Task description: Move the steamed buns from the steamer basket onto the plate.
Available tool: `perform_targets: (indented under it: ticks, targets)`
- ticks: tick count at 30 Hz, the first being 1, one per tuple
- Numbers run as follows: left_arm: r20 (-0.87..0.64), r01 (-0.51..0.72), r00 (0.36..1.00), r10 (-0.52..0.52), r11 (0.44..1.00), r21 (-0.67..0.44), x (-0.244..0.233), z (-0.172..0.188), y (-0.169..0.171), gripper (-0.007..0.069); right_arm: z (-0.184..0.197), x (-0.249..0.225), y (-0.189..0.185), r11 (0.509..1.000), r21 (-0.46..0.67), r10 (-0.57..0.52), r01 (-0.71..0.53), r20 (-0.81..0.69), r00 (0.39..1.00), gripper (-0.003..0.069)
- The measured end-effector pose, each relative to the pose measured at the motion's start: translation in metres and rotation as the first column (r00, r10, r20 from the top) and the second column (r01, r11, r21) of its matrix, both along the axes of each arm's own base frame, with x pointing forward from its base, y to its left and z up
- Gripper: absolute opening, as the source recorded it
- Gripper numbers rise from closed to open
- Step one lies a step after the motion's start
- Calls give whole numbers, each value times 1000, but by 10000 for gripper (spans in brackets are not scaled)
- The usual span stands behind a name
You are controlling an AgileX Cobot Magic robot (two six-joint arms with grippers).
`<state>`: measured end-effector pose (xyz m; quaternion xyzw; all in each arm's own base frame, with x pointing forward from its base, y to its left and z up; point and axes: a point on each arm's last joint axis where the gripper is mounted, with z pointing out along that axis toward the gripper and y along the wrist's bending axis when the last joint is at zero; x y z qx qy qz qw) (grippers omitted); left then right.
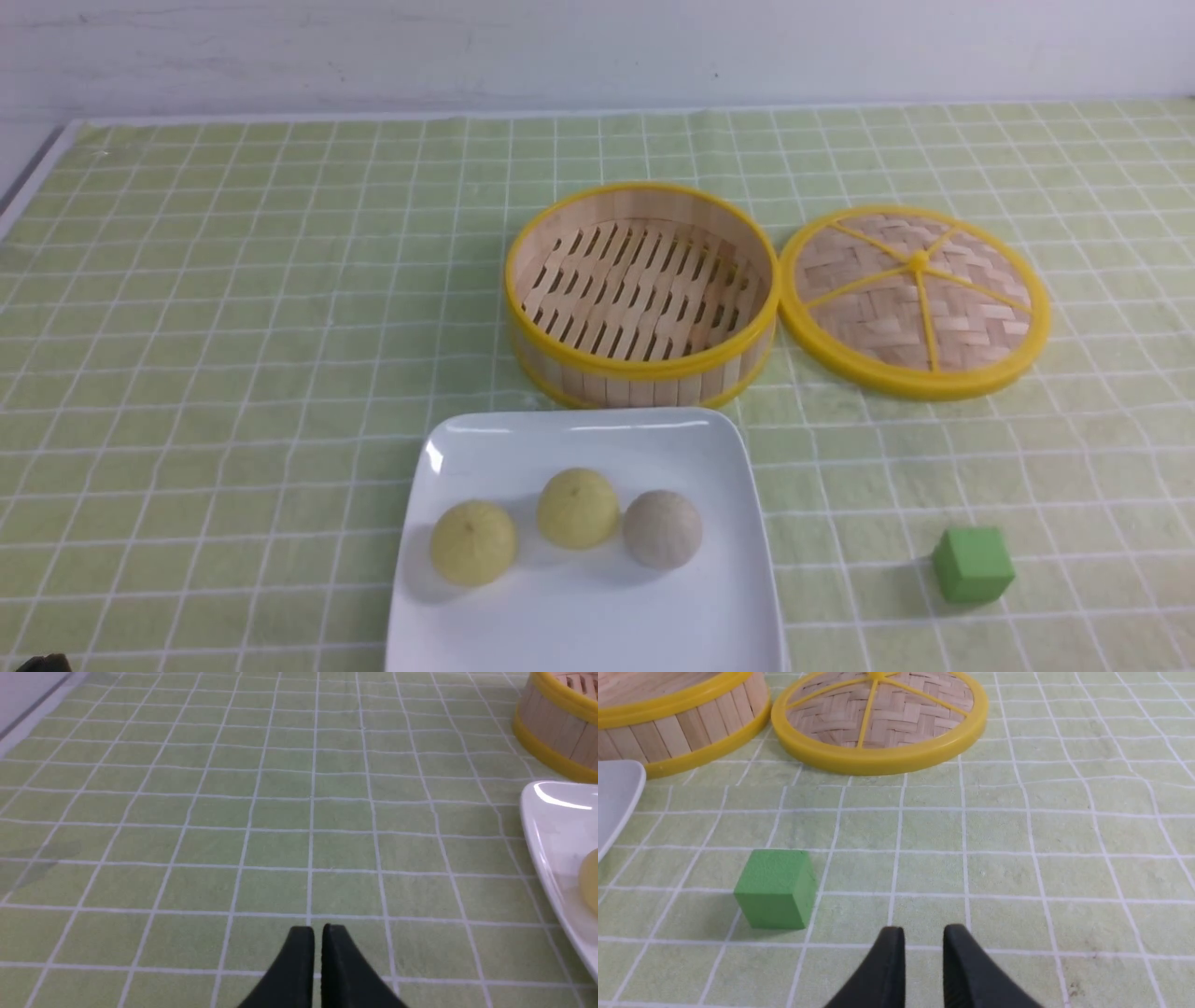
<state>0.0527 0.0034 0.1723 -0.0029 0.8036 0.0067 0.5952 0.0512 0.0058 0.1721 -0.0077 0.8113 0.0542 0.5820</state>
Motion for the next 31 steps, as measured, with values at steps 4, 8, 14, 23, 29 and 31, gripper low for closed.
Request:
perform_targets:
  ticks: [4, 8, 14, 23, 29, 31]
  targets:
    - [1, -3, 1000, 3, 999, 40, 0, 0, 1, 55, 0, 0, 0, 1000, 0, 0, 0, 0, 1000, 153]
    - [0, -5, 1000, 5, 999, 54, 0, 0, 2, 61, 0, 0, 0, 1000, 0, 0, 0, 0, 1000, 153]
    - [0, -5, 1000, 5, 998, 56, 0, 0, 2, 69, 0, 0, 0, 1000, 0, 0, 0, 0, 1000, 157]
    - [0, -5, 1000, 5, 998, 56, 0, 0, 2, 71, 0, 0, 0, 1000, 0, 0, 0, 0, 1000, 171]
    - [0, -5, 1000, 5, 998, 56, 0, 0, 2, 71, 0, 0, 0, 1000, 0, 0, 0, 0, 1000, 177]
    - [0, -5, 1000, 5, 998, 56, 0, 0, 2, 71, 0, 0, 0, 1000, 0, 0, 0, 0, 1000, 180]
